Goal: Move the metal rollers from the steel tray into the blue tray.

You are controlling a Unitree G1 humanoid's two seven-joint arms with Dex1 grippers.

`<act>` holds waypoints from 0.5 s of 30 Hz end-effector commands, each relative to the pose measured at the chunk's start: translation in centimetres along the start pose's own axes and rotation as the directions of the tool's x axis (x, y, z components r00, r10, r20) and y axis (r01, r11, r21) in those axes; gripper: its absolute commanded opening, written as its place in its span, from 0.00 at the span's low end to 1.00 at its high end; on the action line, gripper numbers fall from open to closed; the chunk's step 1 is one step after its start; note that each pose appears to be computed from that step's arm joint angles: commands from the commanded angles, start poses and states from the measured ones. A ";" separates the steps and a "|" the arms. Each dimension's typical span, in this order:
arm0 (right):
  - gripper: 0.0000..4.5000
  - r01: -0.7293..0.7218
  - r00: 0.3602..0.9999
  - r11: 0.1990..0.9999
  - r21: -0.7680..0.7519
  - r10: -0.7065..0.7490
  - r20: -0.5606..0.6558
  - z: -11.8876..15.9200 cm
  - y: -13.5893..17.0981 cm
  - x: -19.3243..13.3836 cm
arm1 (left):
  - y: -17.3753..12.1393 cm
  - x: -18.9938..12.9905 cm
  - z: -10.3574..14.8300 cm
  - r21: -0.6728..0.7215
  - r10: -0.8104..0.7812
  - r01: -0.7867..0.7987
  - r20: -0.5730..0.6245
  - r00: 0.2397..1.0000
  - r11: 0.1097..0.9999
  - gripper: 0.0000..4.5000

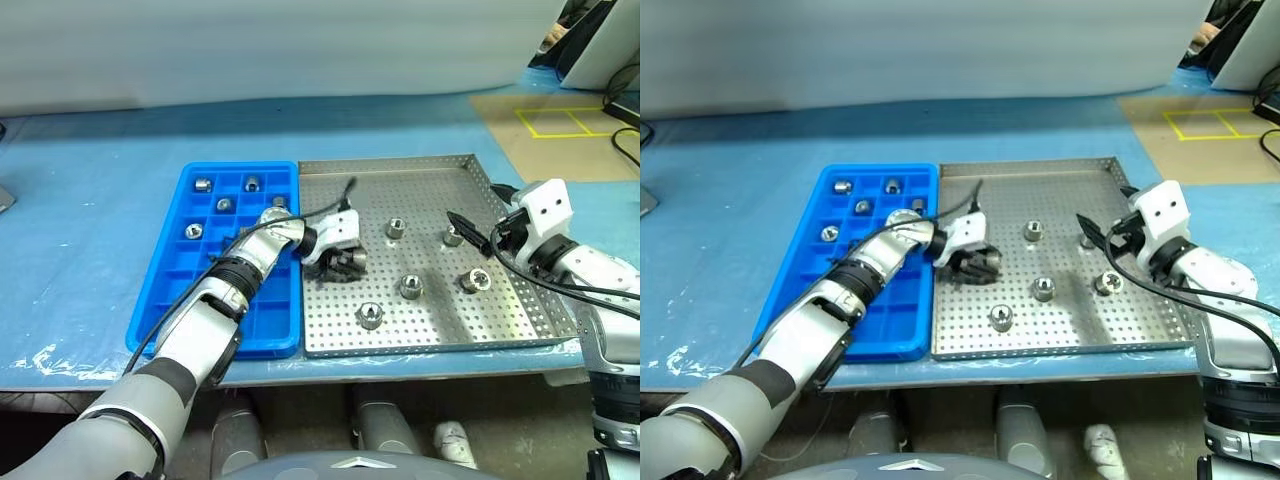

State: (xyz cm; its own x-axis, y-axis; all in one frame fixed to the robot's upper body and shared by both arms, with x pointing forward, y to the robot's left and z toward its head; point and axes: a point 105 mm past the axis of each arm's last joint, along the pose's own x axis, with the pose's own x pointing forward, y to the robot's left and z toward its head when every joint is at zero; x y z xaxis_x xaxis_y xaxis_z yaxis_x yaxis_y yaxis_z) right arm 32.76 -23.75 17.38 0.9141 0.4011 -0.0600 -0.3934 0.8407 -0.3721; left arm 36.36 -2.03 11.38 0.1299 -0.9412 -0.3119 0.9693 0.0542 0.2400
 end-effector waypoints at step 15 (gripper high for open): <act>1.00 -0.568 0.753 0.814 -0.121 0.573 0.324 9.9 14.9 13.5 | 0.9 -18.1 3.2 -0.221 0.882 -0.863 0.249 0.400 0.454 0.38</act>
State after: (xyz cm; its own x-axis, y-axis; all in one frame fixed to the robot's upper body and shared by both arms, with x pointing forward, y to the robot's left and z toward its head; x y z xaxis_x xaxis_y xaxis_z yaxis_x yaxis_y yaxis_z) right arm 38.35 -2.41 19.48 0.4576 0.8889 0.0221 -0.8299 0.4359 -0.3482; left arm 35.20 13.45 18.74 0.8470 -0.4527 0.2786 0.4268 0.8916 0.1514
